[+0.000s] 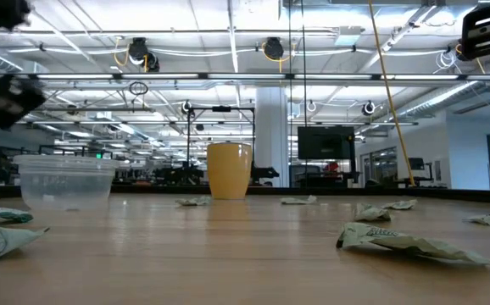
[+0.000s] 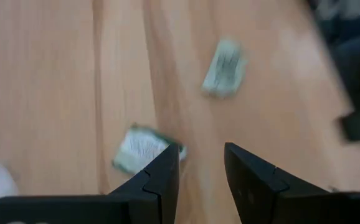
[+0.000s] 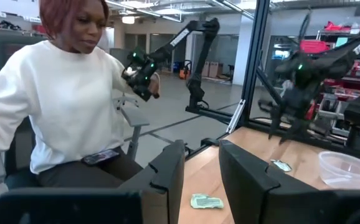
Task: Pick and place Stevia / Truvia into bins
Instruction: Put the dark green stevia packet into the container
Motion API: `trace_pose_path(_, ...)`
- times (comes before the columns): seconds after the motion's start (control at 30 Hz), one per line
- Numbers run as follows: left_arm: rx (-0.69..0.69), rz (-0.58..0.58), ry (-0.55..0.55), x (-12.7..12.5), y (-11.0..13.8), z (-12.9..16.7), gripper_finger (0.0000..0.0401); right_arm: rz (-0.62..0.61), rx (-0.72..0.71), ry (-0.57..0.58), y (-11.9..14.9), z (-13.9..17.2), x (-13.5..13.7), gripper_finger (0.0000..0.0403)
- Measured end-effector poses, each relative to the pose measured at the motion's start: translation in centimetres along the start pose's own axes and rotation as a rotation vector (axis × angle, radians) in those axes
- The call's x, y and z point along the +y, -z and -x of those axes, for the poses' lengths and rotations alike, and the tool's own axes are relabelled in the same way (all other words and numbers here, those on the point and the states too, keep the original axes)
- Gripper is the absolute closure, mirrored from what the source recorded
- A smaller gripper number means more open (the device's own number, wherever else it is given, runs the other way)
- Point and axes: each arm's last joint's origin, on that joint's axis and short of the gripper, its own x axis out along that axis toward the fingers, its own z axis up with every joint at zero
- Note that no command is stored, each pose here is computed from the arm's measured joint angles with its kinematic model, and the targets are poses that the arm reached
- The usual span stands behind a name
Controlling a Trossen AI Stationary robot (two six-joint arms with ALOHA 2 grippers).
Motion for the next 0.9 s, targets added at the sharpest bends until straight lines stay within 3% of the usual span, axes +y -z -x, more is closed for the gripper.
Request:
trace_pose_path(0.2,0.025,0.031,-0.123,0.4,1.0,-2.5,0.027,0.0,0.001,0.001,0.0,0.0,0.0,0.0307)
trace_pose_path(0.57,0.085,-0.037,-0.153,0.6,2.0,-4.5,0.0272,0.022,0.001,0.002,0.0,0.0,0.0,0.0307)
trace_pose_path(0.67,0.094,-0.034,-0.144,0.6,2.1,-4.7,0.0297,0.018,0.001,0.002,0.0,0.0,0.0,0.0307)
trace_pose_path(0.83,0.05,-0.012,-0.073,0.2,1.2,-3.5,0.0381,0.023,0.001,0.002,0.0,0.0,0.0,0.0307)
trace_pose_path(0.9,0.011,-0.023,-0.054,-0.1,0.2,-2.5,0.039,0.027,0.001,0.003,0.0,0.0,0.0,0.0307)
